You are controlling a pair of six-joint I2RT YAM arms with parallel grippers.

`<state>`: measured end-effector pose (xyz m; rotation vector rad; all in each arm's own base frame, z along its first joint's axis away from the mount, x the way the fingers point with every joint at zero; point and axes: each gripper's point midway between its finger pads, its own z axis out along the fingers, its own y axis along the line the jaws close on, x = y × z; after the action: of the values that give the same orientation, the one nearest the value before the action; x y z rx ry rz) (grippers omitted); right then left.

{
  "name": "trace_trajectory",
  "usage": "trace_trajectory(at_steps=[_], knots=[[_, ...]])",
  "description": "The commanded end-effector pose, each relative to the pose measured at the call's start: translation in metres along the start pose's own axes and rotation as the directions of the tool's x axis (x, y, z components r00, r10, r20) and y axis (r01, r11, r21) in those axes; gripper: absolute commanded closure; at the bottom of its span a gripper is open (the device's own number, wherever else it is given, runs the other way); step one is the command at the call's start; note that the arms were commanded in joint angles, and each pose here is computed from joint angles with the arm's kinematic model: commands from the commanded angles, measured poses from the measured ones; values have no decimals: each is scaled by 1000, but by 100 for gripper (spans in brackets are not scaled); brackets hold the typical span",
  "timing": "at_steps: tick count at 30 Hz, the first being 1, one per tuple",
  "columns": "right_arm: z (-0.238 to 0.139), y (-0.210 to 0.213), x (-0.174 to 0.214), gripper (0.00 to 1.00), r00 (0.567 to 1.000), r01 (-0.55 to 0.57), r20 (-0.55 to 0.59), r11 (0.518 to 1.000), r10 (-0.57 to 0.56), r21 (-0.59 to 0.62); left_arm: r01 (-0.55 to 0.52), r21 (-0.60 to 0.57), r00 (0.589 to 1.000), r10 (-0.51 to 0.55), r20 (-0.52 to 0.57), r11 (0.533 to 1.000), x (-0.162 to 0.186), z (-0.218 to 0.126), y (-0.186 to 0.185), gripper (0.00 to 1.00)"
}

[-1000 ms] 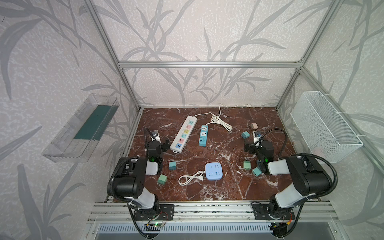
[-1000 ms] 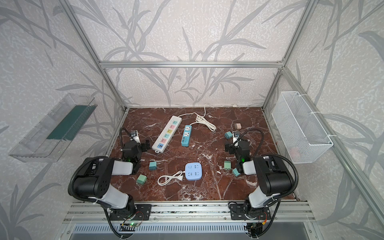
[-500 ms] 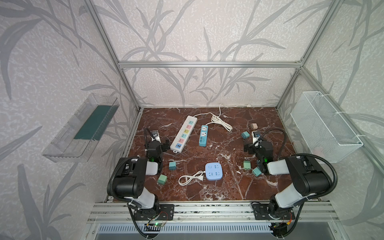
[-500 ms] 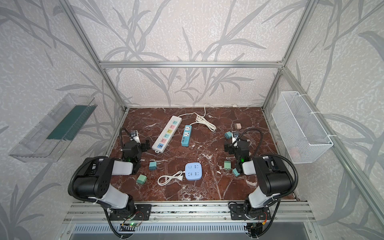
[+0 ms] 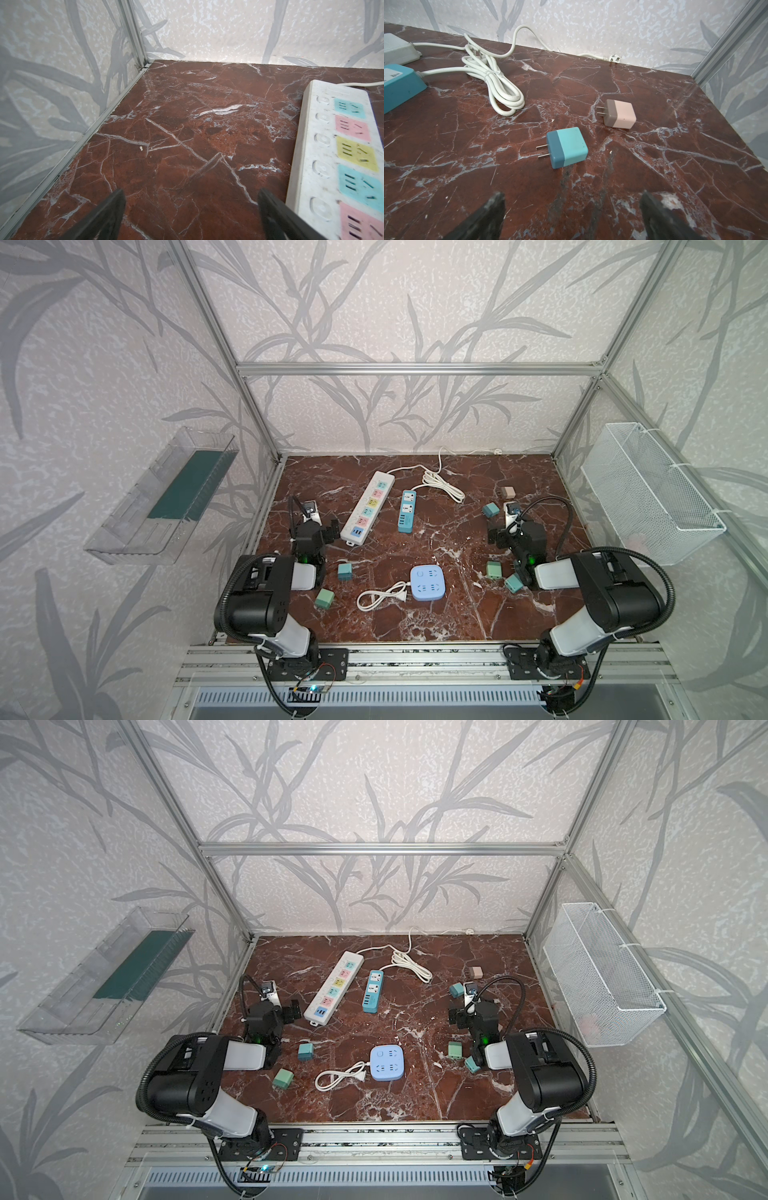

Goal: Insert the plug

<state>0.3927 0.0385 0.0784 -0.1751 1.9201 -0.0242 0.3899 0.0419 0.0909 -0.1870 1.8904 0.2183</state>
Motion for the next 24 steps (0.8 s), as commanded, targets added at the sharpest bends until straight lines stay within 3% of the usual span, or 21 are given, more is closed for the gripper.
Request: trace_trajectory(at_steps=[1, 5, 8, 10, 12, 13, 15, 16, 17, 18, 19, 20, 21, 22, 24], knots=[[-1, -5, -19, 1, 999, -19, 46, 1000, 19, 14, 14, 6, 1000, -14, 13, 1000, -6, 3, 0, 1], [-2, -21, -41, 1, 997, -33, -64, 995, 39, 92, 7, 5, 1000, -7, 16, 1000, -6, 2, 0, 1], [-8, -23, -87, 1, 991, -56, -113, 993, 68, 101, -20, 19, 999, 19, 27, 1000, -24, -7, -5, 1], [-19, -17, -127, 1, 989, -67, -125, 994, 77, 82, -41, 24, 999, 41, 17, 999, -49, -17, -7, 1], [-35, -13, -156, 1, 985, -89, -139, 991, 102, 95, 33, 54, 997, -37, 71, 998, -88, -31, -9, 1], [-43, -13, -165, 1, 974, -157, -148, 982, 172, 107, 102, 69, 989, -109, 103, 992, -111, -39, -9, 1], [-57, -19, -170, 1, 929, -313, -155, 937, 336, 155, 289, 69, 947, -295, 127, 955, -144, -54, -1, 1], [-63, -21, -163, 1, 899, -380, -164, 909, 407, 173, 412, 49, 903, -415, 113, 910, -156, -63, 6, 1], [-66, -18, -157, 1, 868, -442, -171, 883, 466, 158, 511, 23, 856, -510, 85, 860, -160, -71, 12, 1], [-69, -2, -155, 1, 843, -503, -199, 863, 500, 38, 574, -3, 818, -573, 40, 819, -159, -81, 16, 1], [-72, 16, -155, 6, 833, -535, -215, 841, 510, -81, 609, -15, 793, -609, 3, 793, -156, -90, 17, 1], [-77, 26, -150, 16, 824, -552, -232, 824, 516, -128, 637, -23, 771, -637, 1, 771, -154, -97, 20, 1], [-83, 35, -141, 20, 813, -562, -271, 816, 516, -132, 691, -38, 723, -691, 17, 722, -148, -102, 25, 1], [-89, 46, -129, 21, 822, -531, -317, 837, 472, -132, 728, -15, 685, -728, 20, 685, -145, -106, 26, 1], [-105, 70, -106, 25, 844, -436, -401, 891, 357, -125, 744, 89, 667, -744, -37, 662, -145, -112, 11, 4]])
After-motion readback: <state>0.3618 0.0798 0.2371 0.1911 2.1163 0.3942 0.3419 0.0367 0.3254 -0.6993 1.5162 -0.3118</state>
